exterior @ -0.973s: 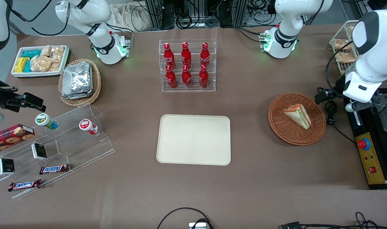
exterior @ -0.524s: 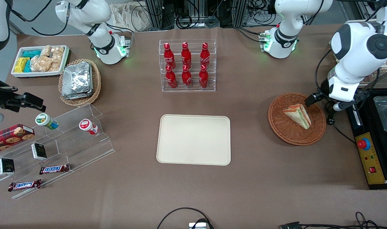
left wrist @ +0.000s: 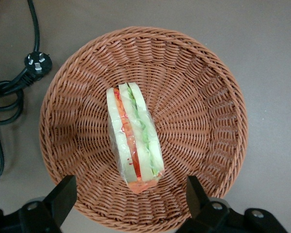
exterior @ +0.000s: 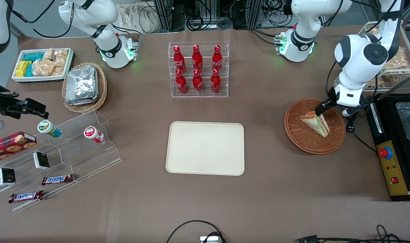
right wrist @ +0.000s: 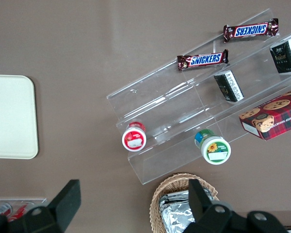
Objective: Place sandwich from basket to tray
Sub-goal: 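Lower the open left gripper around the wrapped sandwich, then close the left gripper on the sandwich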
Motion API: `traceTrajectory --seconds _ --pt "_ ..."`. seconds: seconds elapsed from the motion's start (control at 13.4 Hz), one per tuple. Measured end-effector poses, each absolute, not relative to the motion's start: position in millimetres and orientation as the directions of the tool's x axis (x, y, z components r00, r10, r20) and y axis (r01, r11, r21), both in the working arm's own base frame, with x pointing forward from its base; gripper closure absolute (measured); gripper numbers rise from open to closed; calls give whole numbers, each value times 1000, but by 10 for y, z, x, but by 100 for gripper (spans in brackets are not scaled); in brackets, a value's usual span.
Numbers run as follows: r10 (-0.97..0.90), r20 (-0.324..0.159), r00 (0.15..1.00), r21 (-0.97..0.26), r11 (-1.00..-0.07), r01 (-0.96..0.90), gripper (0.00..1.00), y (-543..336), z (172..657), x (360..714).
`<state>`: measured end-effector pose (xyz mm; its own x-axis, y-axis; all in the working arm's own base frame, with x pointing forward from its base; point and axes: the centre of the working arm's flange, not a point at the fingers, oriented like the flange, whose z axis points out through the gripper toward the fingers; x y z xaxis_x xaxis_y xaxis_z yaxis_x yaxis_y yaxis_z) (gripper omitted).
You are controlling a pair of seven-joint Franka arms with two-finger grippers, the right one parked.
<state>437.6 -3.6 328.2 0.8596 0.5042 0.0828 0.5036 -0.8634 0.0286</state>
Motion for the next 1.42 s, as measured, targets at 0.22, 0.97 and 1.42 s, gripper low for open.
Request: traceTrajectory --seconds 0.22,0.97,1.42 --pt "526 102 844 46 -850 525 0 -13 3137 4377" --pt "594 128 794 87 -804 588 0 -20 2530 4362" --pt "595 128 794 91 -804 588 4 -23 2247 4285"
